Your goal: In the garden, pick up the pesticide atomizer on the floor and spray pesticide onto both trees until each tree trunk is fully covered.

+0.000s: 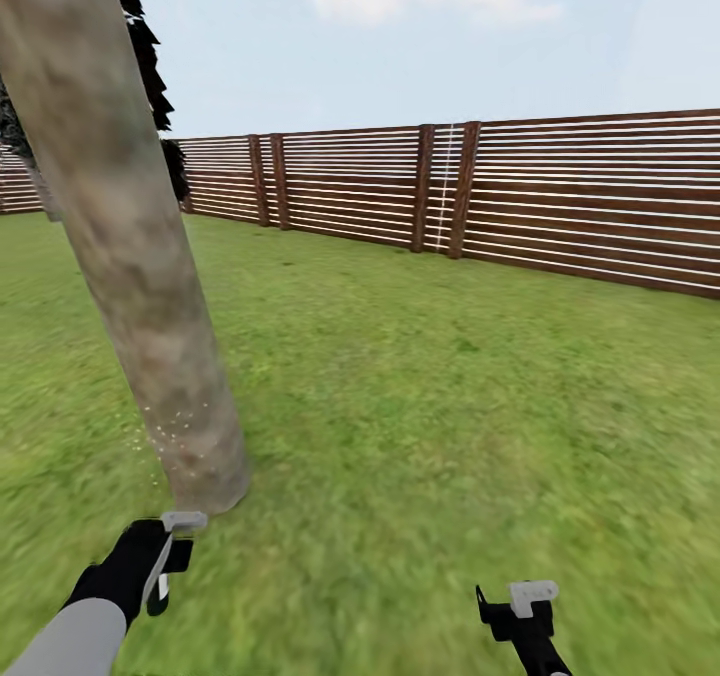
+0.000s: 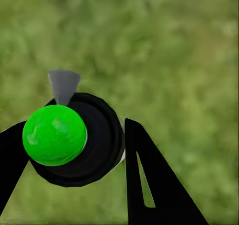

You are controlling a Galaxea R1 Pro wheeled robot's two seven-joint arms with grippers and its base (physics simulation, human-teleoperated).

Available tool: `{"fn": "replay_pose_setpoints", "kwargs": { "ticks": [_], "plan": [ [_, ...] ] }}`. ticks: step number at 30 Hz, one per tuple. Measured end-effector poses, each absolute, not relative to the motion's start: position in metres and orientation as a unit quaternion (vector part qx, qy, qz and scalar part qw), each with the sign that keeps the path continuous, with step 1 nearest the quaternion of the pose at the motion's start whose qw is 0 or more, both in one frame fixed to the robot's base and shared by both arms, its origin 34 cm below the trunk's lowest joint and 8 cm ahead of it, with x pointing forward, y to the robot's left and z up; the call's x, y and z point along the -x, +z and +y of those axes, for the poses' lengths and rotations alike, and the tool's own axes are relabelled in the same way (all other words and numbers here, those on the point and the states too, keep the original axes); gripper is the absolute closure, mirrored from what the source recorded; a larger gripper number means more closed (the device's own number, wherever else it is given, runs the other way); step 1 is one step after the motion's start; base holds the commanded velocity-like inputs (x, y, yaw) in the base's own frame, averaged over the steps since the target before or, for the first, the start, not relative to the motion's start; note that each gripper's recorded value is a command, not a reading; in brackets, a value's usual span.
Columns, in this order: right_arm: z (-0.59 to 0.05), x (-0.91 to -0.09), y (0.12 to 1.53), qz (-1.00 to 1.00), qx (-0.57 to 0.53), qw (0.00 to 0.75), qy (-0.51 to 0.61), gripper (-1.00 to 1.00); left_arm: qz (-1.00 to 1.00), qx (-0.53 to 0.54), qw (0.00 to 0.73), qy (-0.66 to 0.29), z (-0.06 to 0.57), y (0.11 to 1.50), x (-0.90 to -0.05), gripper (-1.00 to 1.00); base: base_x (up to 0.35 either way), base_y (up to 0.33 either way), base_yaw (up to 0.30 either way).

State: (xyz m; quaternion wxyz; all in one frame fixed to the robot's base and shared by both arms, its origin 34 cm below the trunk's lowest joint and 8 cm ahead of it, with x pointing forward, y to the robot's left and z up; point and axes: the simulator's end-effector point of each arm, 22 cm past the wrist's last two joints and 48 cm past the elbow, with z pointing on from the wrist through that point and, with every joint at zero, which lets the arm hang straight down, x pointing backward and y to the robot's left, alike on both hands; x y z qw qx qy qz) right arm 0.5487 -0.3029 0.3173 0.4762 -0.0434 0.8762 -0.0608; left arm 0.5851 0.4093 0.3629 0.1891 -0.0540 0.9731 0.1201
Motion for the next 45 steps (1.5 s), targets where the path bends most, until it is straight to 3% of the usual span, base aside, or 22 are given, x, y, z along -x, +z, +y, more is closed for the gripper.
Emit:
{"fn": "replay_pose_setpoints", "kwargs": {
  "ticks": [14, 21, 27, 37, 45],
  "plan": [
    [-0.304, -0.548, 0.318, 0.876, 0.045, 0.476, -0.061, -1.0, 0.978, 0.054, 0.163, 0.12, 0.411, 0.343, -0.557, 1.0, 0.228, -0.038, 0.121],
    [-0.303, -0.549, 0.317, 0.876, 0.044, 0.477, -0.06, -1.0, 0.974, 0.109, 0.176, 0.096, 0.418, 0.345, -0.558, 1.0, -0.015, -0.25, 0.0],
    [-0.301, -0.549, 0.317, 0.876, 0.044, 0.477, -0.059, -1.0, 0.975, 0.105, 0.174, 0.089, 0.407, 0.342, -0.558, 1.0, -0.007, -0.263, 0.049],
    [-0.3, -0.549, 0.318, 0.876, 0.045, 0.477, -0.059, -1.0, 0.975, 0.105, 0.174, 0.088, 0.406, 0.341, -0.558, 1.0, 0.2, -0.221, 0.267],
    [-0.3, -0.549, 0.317, 0.876, 0.044, 0.477, -0.059, -1.0, 0.975, 0.106, 0.174, 0.085, 0.403, 0.34, -0.558, 1.0, 0.056, -0.254, 0.023]
  ]
}}
